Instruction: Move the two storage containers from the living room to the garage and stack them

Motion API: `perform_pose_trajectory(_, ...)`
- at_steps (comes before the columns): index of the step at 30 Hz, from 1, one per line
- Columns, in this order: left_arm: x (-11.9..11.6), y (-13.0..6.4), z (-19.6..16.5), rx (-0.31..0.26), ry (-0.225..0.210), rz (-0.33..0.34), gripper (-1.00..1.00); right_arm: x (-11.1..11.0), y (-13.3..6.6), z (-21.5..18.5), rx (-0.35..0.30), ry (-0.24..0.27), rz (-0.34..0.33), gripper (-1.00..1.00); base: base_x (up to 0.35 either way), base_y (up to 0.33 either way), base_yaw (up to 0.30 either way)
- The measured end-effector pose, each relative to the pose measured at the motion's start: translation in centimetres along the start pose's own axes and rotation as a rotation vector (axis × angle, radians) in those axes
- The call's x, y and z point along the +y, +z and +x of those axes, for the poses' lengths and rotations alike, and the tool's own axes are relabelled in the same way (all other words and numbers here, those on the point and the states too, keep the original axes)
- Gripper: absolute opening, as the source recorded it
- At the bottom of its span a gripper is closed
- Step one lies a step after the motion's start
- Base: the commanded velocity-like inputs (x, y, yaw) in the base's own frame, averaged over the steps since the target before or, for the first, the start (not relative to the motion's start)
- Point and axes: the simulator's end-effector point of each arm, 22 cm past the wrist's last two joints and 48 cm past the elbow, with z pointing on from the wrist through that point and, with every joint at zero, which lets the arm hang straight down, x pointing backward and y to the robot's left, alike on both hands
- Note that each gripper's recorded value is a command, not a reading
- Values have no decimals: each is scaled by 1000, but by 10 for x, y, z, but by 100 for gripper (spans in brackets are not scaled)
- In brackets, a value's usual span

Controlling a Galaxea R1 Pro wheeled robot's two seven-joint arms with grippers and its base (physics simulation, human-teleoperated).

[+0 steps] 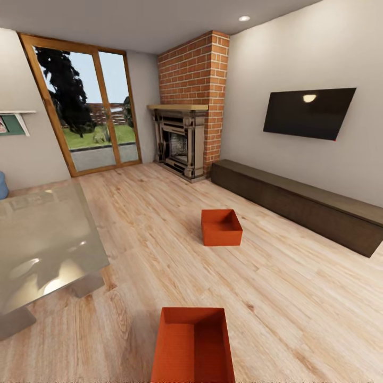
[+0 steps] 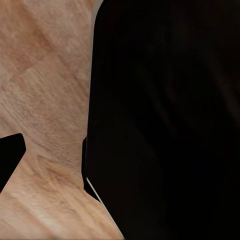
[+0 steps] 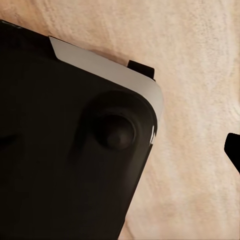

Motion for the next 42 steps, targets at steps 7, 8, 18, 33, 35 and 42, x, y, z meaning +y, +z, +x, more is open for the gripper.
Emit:
perform_pose_trajectory(7,0,0,4,11,0,-1,100,1,0,4,11,0,-4,100,0,0,0)
perform_pose_trajectory(8,0,0,5,13,0,-1,100,1,0,5,12,0,-4,100,0,0,0)
perform_pose_trajectory(18,2,0,11,29,1,-4,100,3,1,11,28,2,-9,100,0,0,0)
perform_pose_trajectory(33,3,-1,21,53,2,-7,100,6,1,20,51,4,-17,100,0,0,0)
perform_pose_trajectory(35,3,-1,22,57,2,-7,100,7,1,21,54,5,-18,100,0,0,0)
perform_pose_trajectory(42,3,-1,26,68,3,-8,100,8,1,25,65,5,-21,100,0,0,0)
